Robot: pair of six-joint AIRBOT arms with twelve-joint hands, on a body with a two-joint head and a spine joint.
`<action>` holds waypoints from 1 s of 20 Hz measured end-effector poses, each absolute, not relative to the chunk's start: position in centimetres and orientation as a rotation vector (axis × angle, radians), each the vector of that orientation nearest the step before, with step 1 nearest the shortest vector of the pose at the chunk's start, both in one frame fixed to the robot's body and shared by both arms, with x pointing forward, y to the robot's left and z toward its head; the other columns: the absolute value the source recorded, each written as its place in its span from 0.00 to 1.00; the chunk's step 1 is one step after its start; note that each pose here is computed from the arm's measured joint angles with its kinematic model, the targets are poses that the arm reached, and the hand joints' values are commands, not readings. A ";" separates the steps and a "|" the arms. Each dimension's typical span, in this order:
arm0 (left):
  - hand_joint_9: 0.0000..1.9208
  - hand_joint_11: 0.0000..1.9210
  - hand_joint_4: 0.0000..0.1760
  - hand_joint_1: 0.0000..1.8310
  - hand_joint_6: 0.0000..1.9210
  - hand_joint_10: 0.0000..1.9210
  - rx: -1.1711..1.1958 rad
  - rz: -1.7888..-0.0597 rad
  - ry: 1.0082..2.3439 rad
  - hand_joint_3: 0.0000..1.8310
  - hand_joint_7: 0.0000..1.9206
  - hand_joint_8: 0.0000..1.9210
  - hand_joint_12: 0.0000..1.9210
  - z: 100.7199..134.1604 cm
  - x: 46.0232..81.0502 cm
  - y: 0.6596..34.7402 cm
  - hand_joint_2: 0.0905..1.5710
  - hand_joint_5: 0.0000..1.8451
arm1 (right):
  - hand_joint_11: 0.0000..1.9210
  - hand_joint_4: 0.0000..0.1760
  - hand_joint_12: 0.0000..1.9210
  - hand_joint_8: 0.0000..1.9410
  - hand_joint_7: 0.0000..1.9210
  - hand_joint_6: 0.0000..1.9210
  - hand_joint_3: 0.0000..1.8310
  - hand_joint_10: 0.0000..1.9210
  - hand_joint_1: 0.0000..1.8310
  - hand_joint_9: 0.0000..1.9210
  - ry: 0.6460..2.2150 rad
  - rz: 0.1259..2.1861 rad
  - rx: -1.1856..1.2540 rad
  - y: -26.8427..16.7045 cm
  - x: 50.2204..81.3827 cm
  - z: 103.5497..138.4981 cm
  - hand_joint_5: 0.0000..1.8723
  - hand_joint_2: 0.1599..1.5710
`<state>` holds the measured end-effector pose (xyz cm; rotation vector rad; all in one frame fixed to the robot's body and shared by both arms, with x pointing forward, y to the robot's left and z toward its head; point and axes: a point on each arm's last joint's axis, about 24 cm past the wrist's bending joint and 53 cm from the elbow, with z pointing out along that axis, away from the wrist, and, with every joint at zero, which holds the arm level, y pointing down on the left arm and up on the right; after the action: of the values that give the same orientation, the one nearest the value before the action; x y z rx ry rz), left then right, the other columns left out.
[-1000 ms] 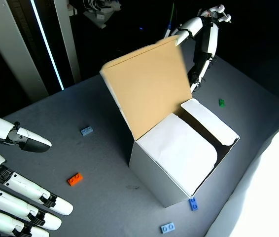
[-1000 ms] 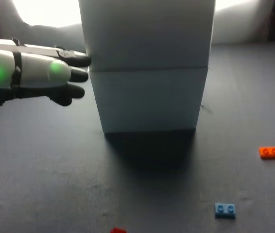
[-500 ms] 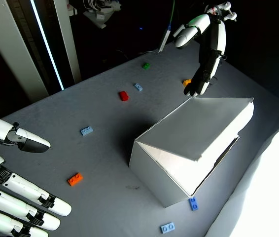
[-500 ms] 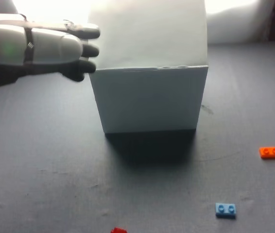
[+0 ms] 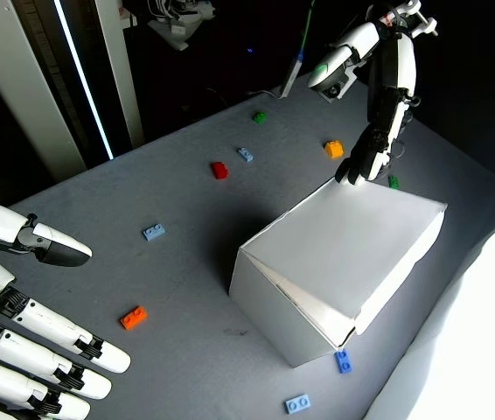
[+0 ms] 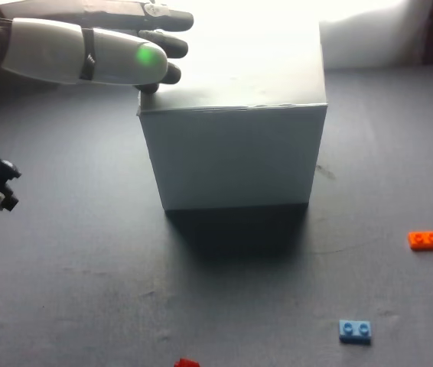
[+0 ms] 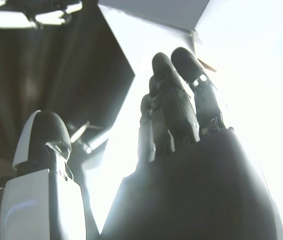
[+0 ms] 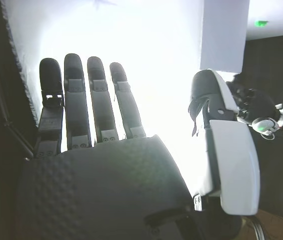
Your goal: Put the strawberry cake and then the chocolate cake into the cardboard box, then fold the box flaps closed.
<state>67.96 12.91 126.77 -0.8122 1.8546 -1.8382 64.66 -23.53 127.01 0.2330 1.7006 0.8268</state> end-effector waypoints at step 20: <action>0.25 0.01 0.18 0.39 0.00 0.00 -0.154 -1.632 1.948 0.00 0.18 0.00 0.63 128.0 71.7 7.1 0.68 0.13 | 0.00 0.00 0.59 0.00 0.15 0.00 0.00 0.00 0.06 0.17 1.640 0.788 0.156 -23.4 64.7 128.4 0.11 0.72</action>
<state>71.65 7.07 127.97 -0.1541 1.9482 -1.6317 64.70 -23.44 128.41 0.1558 1.6400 0.7876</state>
